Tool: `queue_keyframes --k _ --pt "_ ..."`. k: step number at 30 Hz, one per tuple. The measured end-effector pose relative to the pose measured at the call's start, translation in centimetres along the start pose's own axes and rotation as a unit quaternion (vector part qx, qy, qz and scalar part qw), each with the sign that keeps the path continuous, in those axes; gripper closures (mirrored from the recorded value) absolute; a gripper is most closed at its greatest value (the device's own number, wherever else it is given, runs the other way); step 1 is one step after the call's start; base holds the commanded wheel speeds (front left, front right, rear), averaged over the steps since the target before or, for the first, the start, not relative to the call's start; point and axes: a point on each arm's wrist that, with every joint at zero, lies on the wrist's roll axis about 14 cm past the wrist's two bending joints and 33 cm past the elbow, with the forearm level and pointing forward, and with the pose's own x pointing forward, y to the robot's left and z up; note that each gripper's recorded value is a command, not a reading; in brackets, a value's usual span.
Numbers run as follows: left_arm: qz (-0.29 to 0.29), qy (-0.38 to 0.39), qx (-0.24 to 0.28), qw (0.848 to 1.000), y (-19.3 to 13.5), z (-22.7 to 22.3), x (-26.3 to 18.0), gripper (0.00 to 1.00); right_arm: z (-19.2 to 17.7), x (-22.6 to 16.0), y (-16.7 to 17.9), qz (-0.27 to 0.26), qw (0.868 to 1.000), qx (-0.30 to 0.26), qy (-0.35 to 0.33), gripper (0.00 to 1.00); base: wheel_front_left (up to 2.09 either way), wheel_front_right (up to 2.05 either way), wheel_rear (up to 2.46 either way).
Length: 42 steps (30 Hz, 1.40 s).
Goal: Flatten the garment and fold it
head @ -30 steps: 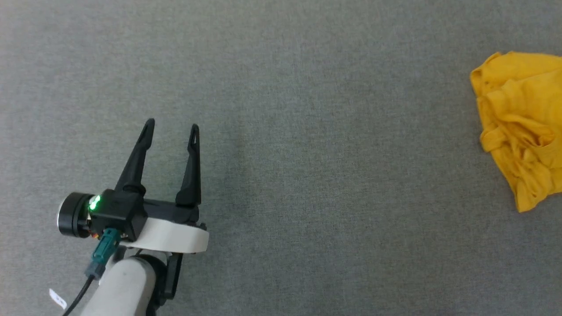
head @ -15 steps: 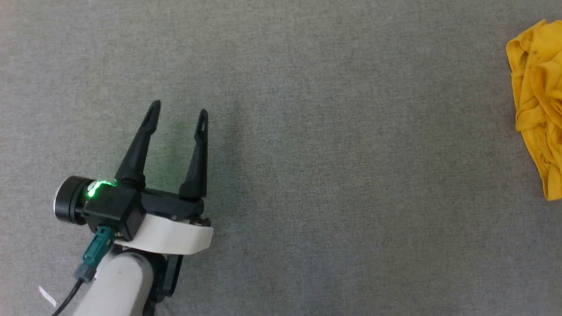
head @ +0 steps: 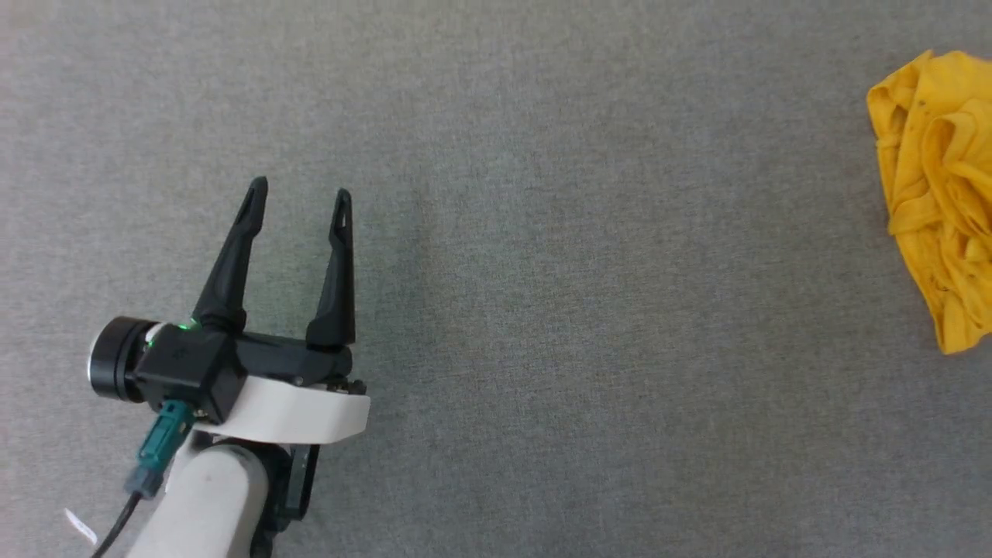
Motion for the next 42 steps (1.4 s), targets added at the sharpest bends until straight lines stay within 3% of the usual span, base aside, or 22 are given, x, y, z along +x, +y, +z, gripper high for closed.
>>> queue_keyframes --k 9,15,21,28,42 --pt "0.023 0.000 -0.001 1.000 0.3 1.4 -2.8 0.00 1.4 -4.8 5.6 0.072 0.986 0.114 -0.096 0.00 0.00 0.00 0.00" --pt "0.047 -0.012 -0.003 0.999 0.8 3.5 -5.1 0.00 5.2 -10.0 8.1 0.117 0.959 0.174 -0.191 0.00 0.00 0.00 0.00" --pt "0.061 -0.034 0.003 0.998 1.1 5.9 -7.6 0.00 7.7 -15.4 8.6 0.126 0.933 0.186 -0.280 0.00 0.00 0.00 0.00" --pt "0.081 -0.058 0.014 0.995 1.7 8.1 -10.5 0.00 8.3 -20.2 9.0 0.126 0.912 0.202 -0.335 0.00 0.00 0.00 0.00" --pt "0.127 -0.040 -0.003 0.991 3.2 6.7 -16.8 0.00 5.2 -24.2 11.6 0.155 0.908 0.199 -0.335 0.00 0.00 0.00 0.00"
